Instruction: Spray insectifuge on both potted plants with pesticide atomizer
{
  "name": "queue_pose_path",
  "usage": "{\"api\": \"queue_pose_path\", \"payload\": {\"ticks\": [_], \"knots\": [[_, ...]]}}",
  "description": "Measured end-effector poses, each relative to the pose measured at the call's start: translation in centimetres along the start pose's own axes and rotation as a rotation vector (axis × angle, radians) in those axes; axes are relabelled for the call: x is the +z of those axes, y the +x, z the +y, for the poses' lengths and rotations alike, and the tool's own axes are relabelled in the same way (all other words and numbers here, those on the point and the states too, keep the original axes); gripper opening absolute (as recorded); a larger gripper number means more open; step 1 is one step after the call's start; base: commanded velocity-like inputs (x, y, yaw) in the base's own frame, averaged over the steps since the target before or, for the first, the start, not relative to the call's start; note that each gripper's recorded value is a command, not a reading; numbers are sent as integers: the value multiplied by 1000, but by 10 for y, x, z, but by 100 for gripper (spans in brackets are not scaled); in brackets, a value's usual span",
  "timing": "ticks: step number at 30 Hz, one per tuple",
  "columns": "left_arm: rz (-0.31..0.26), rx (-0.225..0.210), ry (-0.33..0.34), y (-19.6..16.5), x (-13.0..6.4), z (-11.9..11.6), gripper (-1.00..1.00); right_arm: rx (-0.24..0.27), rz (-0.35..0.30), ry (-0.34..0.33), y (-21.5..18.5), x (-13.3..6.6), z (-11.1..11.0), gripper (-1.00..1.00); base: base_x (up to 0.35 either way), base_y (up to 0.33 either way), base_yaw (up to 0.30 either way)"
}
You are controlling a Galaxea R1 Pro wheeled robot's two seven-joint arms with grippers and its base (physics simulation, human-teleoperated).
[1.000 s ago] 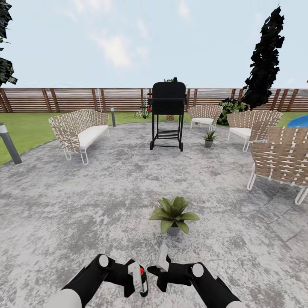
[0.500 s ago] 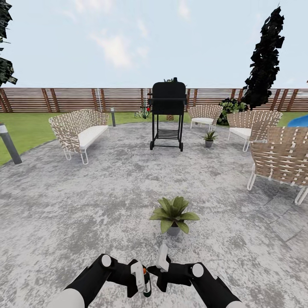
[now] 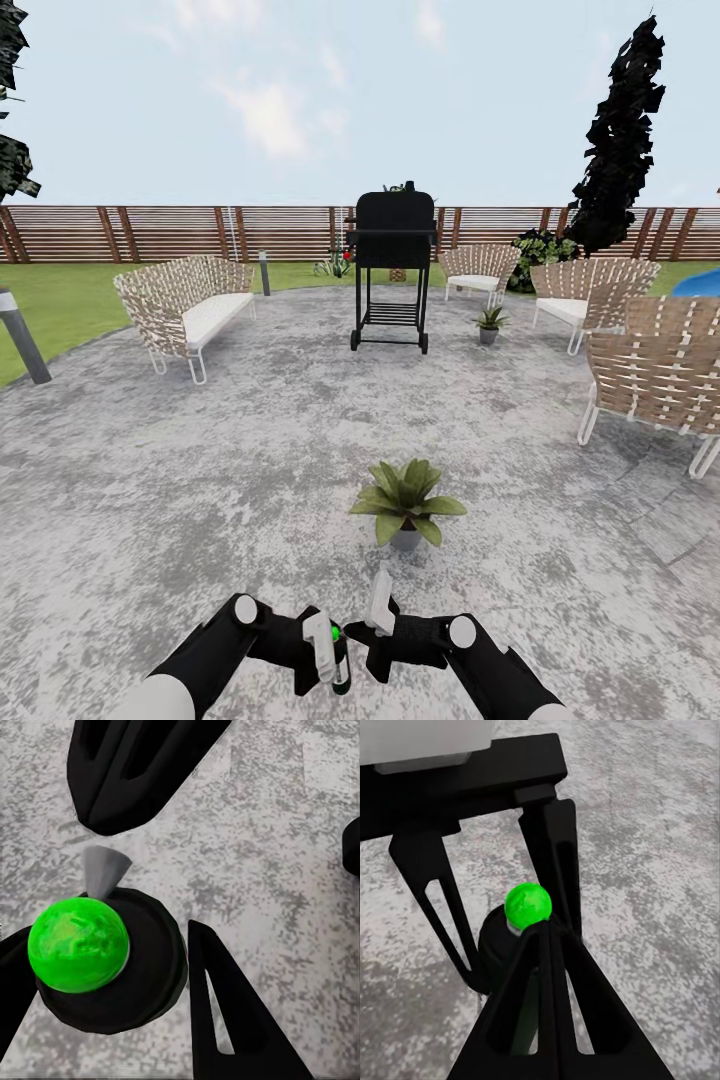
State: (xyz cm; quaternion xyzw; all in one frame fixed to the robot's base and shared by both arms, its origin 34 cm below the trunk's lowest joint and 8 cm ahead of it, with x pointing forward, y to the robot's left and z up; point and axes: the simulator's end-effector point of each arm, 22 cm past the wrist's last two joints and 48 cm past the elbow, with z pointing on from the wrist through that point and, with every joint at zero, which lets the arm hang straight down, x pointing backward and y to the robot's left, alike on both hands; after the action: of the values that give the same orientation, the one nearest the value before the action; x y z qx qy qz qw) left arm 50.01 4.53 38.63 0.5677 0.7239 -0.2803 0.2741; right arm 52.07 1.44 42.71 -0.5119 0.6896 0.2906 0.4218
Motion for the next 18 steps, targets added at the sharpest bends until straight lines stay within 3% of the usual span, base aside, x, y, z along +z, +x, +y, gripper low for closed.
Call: {"api": "queue_pose_path", "payload": {"ticks": [6,18], "knots": [[30,-8,-9,19,-9,3,-100,0,0,0,0,0,0,-100,0,0,0],[169,-49,-88,110,-77,36,-100,0,1,0,1,0,0,-100,0,0,0]]}}
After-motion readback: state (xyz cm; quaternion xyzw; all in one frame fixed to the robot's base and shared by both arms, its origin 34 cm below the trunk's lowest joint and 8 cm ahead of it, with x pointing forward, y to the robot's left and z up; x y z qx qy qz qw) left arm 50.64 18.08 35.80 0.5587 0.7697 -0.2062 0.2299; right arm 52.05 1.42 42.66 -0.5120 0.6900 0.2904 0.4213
